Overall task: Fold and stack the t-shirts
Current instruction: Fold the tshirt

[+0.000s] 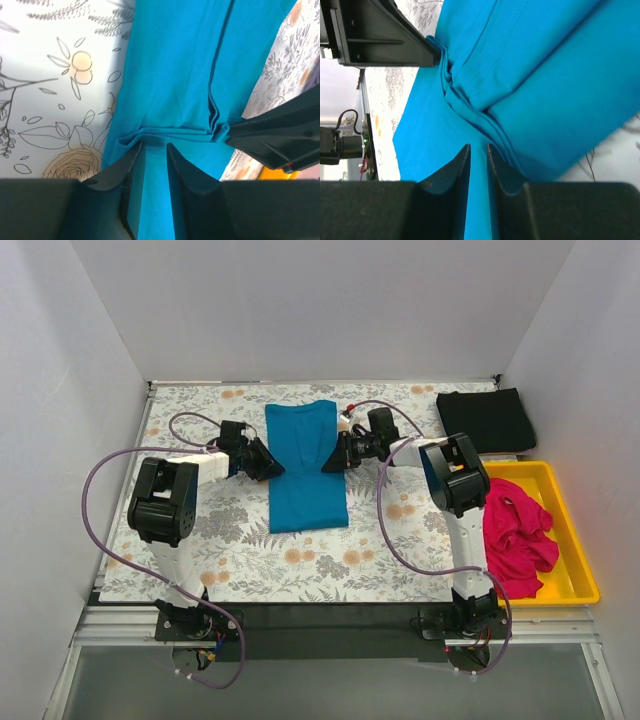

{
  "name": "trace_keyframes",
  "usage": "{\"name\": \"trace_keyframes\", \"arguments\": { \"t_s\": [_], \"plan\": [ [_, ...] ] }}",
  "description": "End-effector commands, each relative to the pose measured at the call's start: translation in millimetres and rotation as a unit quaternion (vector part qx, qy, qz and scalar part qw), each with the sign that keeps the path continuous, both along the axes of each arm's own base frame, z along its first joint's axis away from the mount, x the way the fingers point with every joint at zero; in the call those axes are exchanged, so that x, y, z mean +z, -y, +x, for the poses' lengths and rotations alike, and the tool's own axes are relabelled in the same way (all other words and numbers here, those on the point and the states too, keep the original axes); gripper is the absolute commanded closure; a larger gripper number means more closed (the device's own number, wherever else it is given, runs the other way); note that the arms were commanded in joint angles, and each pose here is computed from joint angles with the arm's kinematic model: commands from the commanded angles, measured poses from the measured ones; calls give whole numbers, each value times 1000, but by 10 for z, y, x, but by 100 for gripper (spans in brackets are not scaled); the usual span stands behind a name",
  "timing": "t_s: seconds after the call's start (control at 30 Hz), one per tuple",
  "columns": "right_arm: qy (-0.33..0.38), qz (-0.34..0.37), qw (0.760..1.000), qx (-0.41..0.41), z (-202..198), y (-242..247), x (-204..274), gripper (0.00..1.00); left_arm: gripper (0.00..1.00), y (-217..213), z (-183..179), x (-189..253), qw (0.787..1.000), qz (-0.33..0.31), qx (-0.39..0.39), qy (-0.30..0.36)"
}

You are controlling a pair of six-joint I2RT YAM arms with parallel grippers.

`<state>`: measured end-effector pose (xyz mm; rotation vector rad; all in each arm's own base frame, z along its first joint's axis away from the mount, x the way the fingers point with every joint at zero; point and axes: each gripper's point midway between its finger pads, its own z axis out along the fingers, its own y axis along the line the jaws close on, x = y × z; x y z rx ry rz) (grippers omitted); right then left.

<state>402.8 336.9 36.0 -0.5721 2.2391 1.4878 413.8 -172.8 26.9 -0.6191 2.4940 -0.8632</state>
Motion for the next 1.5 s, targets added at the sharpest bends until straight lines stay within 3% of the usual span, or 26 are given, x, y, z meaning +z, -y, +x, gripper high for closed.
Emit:
{"name": "trace_keyframes", "arguments": {
  "t_s": [0.0, 0.17, 0.3, 0.5, 0.63, 0.97, 1.07, 1.33, 1.47],
  "plan": [
    [62, 18, 998, -8, 86, 68, 508, 74, 75, -91, 110, 264, 999, 29, -5, 34],
    [78, 40, 996, 5, -229, 88, 977, 73, 69, -43, 85, 797, 995, 20, -34, 88],
    [60, 40, 997, 33, -661, 61, 972, 73, 69, 38, -292, 994, 993, 21, -70, 89],
    [25, 16, 996, 85, -1339, -96, 622, 73, 75, 240, -1076, 674, 991, 12, -129, 24],
    [5, -22, 997, 71, -1472, 15, 184, 73, 80, 228, -1477, 201, 987, 27, -152, -44],
    [-72, -75, 993, 53, -1721, 473, -643, 76, 87, -97, -1724, -285, 978, 108, -121, -129],
    [-73, -70, 994, 49, -1755, 547, -572, 76, 87, -192, -1801, -278, 977, 125, -110, -134],
    [-14, -85, 996, 17, -1692, 598, -84, 70, 76, -150, -1695, 373, 988, 126, -92, -16],
    [11, -115, 993, 6, -1700, 614, 134, 69, 73, -142, -1814, 427, 985, 147, -89, -22]
  ]
}}
